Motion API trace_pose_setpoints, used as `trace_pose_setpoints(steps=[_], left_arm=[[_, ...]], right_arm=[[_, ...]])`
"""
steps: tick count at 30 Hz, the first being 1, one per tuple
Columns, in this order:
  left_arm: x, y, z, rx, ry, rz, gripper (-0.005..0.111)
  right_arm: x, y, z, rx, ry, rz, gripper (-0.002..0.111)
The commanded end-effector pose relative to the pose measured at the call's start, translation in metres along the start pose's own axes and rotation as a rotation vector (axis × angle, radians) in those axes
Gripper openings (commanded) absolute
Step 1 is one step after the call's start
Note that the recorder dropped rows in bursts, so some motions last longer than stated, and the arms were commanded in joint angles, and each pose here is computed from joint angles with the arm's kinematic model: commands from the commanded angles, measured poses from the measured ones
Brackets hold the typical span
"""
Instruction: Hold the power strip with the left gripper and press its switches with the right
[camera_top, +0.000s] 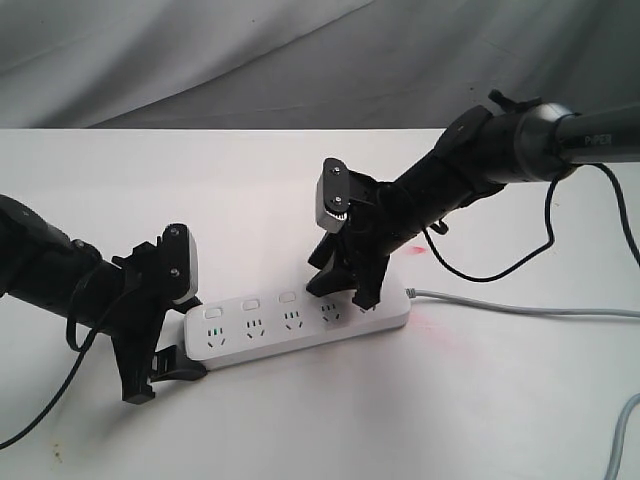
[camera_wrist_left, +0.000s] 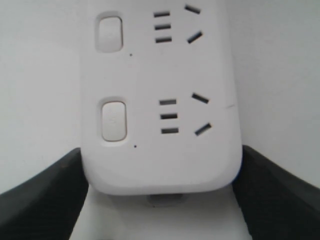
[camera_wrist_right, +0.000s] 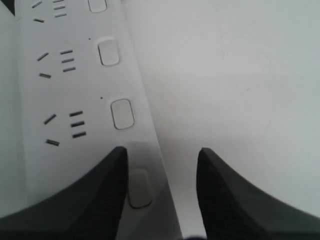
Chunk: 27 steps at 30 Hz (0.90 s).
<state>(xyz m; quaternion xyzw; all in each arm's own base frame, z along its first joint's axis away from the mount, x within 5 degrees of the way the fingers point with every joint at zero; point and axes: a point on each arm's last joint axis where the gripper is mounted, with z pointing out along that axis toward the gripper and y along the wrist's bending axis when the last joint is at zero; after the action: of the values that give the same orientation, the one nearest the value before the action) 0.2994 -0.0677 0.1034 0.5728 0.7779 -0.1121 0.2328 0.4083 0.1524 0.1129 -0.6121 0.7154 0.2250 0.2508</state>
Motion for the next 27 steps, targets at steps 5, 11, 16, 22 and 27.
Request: trace_pose_setpoints(steps=[5,11,16,22,27], left_arm=[[0.0,0.002,0.001,-0.024,0.02,0.022,0.057],[0.0,0.002,0.001,-0.024,0.02,0.022,0.057],[0.0,0.002,0.001,-0.024,0.02,0.022,0.057],[0.0,0.002,0.001,-0.024,0.02,0.022,0.057],[0.0,0.002,0.001,-0.024,0.02,0.022,0.057]], right_arm=[[0.02,-0.004,0.011,0.022,0.076,-0.027,0.041],[0.025,-0.008,0.006,0.037,0.08,-0.012,0.041],[0.027,-0.008,0.007,0.036,0.084,-0.012,0.041],[0.023,-0.009,0.01,0.047,0.041,0.031,0.041],[0.013,-0.011,0.001,0.072,0.001,0.045,0.041]])
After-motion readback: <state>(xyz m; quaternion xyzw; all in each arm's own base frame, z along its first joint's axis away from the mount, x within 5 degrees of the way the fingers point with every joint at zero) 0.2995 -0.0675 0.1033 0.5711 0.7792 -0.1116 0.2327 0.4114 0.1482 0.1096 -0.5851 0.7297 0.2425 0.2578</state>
